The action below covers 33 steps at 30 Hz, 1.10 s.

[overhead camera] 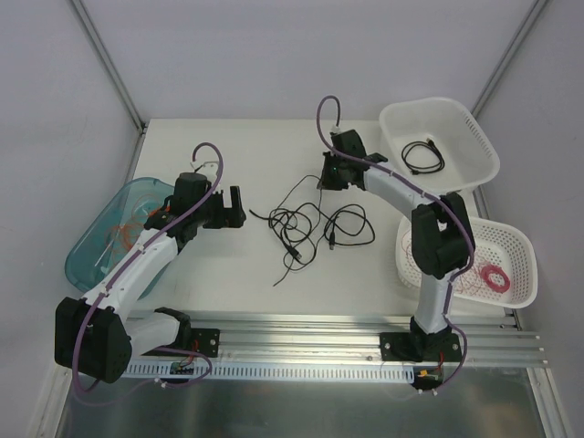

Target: Untangle the cables

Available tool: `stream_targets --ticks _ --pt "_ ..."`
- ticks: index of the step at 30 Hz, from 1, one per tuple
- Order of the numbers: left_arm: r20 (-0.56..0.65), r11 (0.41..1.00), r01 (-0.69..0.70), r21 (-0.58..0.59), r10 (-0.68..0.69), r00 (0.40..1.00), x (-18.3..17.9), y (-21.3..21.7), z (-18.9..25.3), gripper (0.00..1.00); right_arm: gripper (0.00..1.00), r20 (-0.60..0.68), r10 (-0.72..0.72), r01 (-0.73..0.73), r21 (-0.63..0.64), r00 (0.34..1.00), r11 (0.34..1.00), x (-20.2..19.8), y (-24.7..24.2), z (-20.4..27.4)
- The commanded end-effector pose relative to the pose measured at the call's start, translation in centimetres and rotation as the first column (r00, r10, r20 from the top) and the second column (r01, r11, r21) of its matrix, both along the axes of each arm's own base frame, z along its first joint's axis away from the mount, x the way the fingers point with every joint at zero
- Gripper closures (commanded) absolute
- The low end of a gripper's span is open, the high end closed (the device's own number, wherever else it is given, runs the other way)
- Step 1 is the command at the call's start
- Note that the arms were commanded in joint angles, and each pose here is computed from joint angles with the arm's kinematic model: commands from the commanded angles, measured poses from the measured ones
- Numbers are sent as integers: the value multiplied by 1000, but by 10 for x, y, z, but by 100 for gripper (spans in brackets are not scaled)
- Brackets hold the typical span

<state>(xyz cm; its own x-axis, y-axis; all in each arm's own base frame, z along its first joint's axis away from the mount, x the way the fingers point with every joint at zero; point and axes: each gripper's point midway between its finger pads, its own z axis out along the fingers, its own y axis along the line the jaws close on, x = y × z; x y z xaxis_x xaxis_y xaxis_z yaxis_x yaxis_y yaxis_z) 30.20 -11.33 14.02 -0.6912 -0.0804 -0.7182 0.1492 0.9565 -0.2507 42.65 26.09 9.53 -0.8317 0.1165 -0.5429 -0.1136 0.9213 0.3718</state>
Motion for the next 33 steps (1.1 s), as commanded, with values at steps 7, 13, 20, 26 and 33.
stream_targets --ticks 7,13,20,26,33 --pt "63 999 -32 14 31 998 9 9 15 1 99 586 151 -261 108 796 959 -47 16 316" --pt "72 999 -45 22 44 996 9 12 17 1 99 802 124 -409 160 584 898 -116 3 435" --pt "76 998 -57 28 54 996 9 14 17 1 99 851 64 -458 216 522 863 -174 -26 449" --pt "70 999 -49 23 47 996 9 12 16 1 99 700 134 -366 193 702 911 -163 -29 365" --pt "65 1000 12 -13 -11 998 6 1 17 1 99 492 165 -274 159 855 949 -137 -19 293"
